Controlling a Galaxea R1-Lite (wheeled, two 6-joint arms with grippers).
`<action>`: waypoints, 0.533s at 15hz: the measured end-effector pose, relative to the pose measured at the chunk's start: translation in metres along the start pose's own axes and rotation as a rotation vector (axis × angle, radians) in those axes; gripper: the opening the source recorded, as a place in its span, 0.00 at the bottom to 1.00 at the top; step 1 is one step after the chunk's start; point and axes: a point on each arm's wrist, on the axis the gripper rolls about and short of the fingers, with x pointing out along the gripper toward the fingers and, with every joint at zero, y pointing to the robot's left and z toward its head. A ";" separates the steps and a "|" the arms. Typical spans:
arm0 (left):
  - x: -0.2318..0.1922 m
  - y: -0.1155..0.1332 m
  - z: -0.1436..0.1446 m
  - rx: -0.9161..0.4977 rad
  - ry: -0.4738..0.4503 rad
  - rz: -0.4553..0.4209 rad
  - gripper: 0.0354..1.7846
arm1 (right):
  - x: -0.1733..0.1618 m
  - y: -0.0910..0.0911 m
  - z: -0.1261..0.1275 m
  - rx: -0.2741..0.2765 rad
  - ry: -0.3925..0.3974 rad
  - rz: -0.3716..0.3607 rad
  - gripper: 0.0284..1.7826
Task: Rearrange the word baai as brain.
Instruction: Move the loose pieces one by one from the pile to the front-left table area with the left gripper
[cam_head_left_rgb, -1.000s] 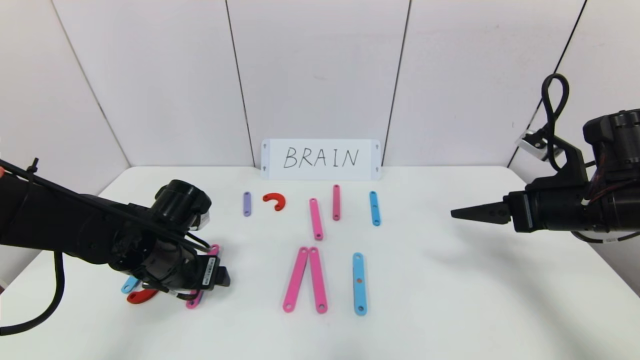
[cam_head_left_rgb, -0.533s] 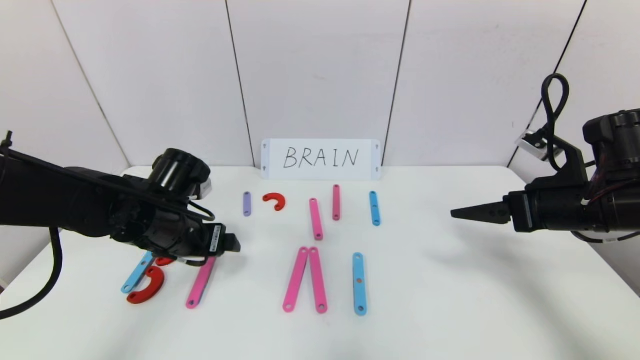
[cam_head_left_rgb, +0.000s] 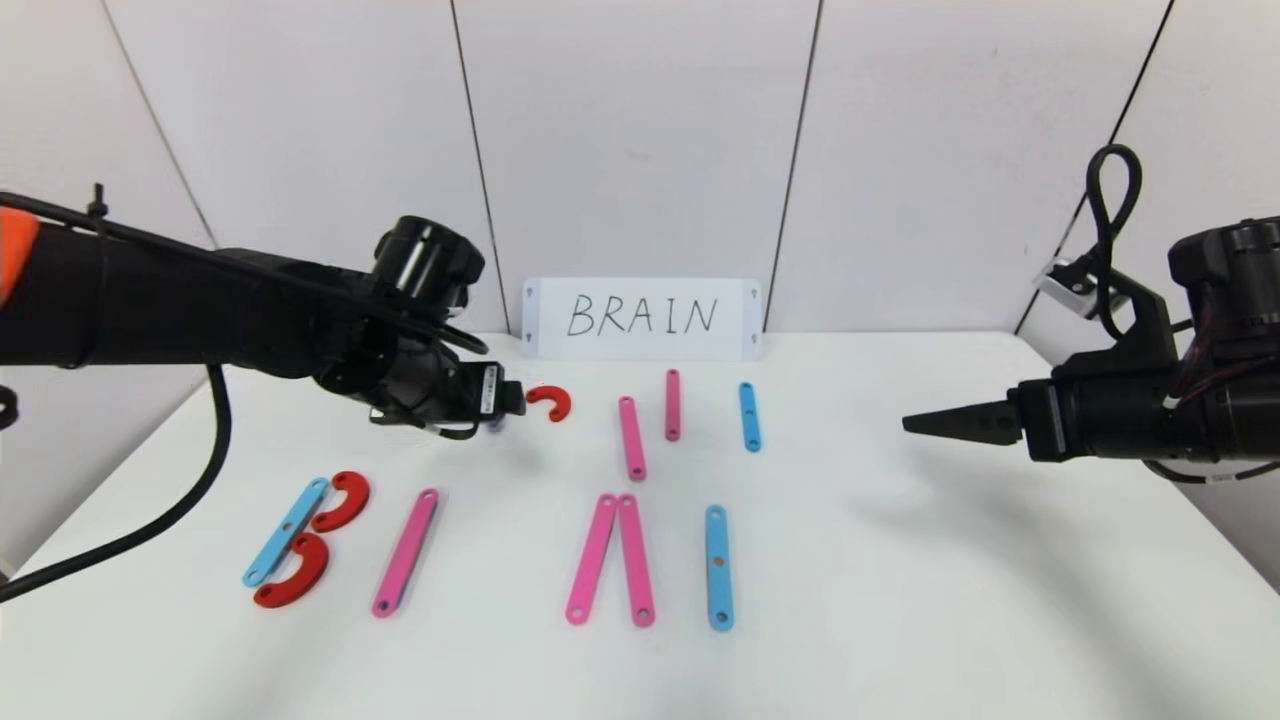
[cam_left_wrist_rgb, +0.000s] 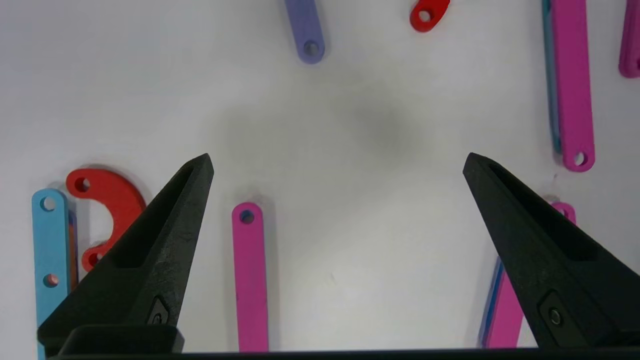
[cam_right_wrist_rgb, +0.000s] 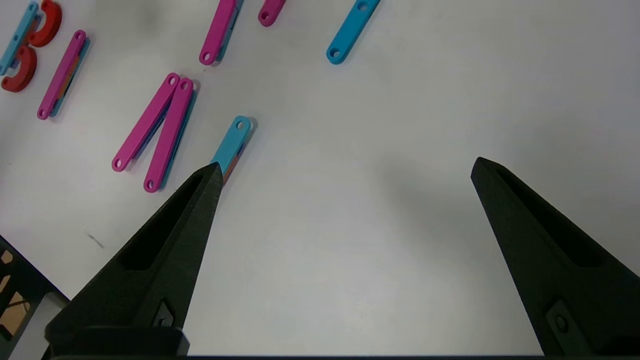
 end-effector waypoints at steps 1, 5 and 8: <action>0.005 -0.005 0.005 -0.010 -0.003 0.012 0.98 | 0.000 0.000 0.000 0.002 0.001 -0.001 0.98; 0.035 -0.028 0.019 -0.078 -0.049 0.086 0.98 | 0.000 -0.001 -0.001 0.002 0.002 0.000 0.98; 0.059 -0.045 0.023 -0.129 -0.087 0.134 0.98 | 0.000 -0.001 -0.001 0.003 0.002 0.000 0.98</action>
